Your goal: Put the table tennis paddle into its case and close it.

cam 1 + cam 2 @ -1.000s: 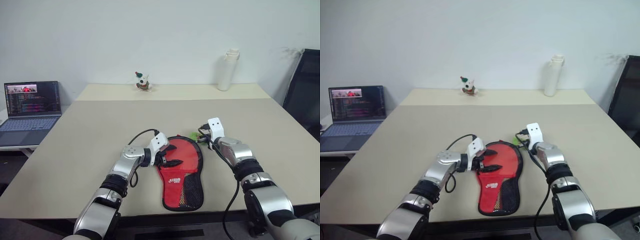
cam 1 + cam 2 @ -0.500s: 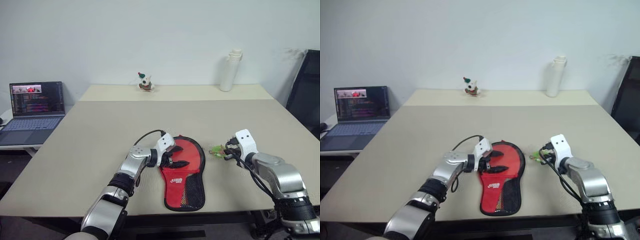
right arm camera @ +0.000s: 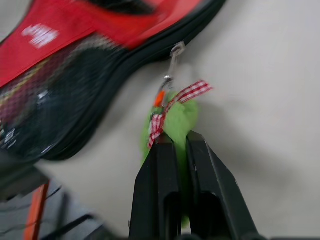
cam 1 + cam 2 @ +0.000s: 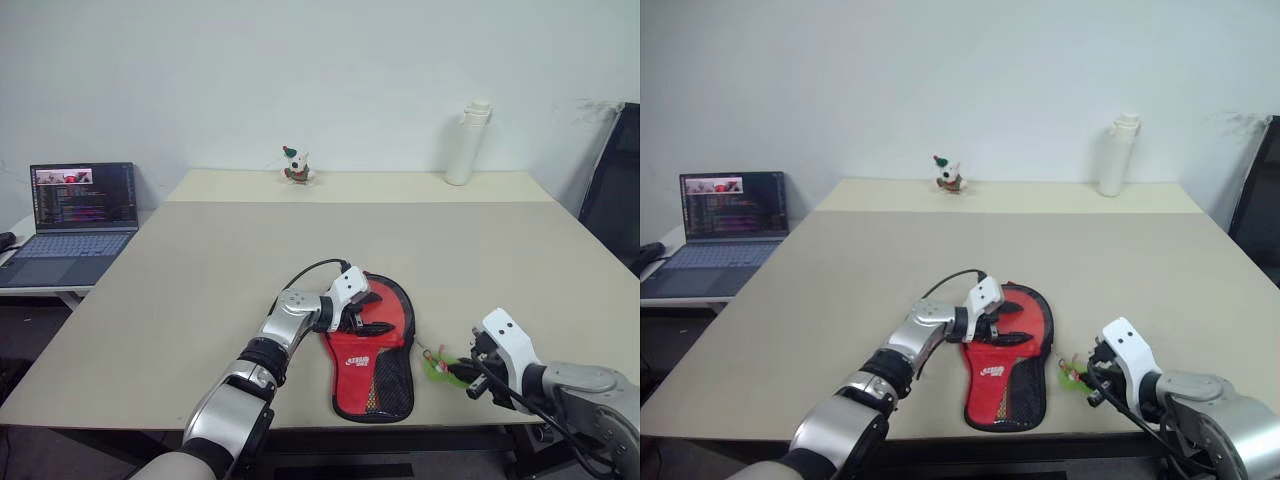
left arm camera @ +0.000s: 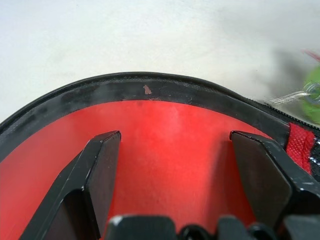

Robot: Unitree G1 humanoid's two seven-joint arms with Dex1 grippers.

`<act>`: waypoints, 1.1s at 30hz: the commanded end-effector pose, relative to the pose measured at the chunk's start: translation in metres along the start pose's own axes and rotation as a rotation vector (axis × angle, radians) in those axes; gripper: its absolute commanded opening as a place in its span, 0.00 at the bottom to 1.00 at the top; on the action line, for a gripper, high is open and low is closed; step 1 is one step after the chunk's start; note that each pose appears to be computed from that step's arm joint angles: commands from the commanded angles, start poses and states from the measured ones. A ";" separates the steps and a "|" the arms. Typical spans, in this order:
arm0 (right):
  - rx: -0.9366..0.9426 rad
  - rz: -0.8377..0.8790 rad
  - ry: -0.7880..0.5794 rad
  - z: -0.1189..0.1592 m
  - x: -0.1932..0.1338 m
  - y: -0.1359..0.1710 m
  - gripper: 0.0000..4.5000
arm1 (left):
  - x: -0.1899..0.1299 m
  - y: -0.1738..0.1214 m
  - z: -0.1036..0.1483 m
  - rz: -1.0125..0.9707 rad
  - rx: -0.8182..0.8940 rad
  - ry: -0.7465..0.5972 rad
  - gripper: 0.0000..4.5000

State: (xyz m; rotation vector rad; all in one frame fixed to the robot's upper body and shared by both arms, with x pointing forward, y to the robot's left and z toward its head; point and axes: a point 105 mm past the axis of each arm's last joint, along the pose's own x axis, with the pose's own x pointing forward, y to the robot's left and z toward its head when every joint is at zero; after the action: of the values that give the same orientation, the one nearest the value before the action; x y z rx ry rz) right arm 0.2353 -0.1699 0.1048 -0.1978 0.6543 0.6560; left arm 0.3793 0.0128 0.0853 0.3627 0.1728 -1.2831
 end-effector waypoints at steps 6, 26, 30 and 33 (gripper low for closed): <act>-0.047 0.193 0.085 -0.023 -0.019 0.032 0.01 | 0.006 -0.012 -0.023 -0.028 -0.023 0.085 0.85; -0.132 0.632 0.108 -0.037 -0.039 0.118 0.01 | 0.012 -0.008 -0.020 0.013 -0.017 0.086 0.85; -0.139 0.666 0.090 -0.035 -0.040 0.126 0.01 | 0.013 -0.008 -0.018 0.019 -0.015 0.083 0.85; -0.152 0.680 0.077 -0.031 -0.040 0.128 0.01 | 0.015 -0.008 -0.017 0.020 -0.016 0.077 0.85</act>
State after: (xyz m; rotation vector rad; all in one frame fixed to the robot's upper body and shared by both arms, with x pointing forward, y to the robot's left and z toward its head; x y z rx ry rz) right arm 0.1308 -0.1127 0.1032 -0.1666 0.7549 1.2597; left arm 0.3825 0.0039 0.0827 0.3836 0.1682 -1.2431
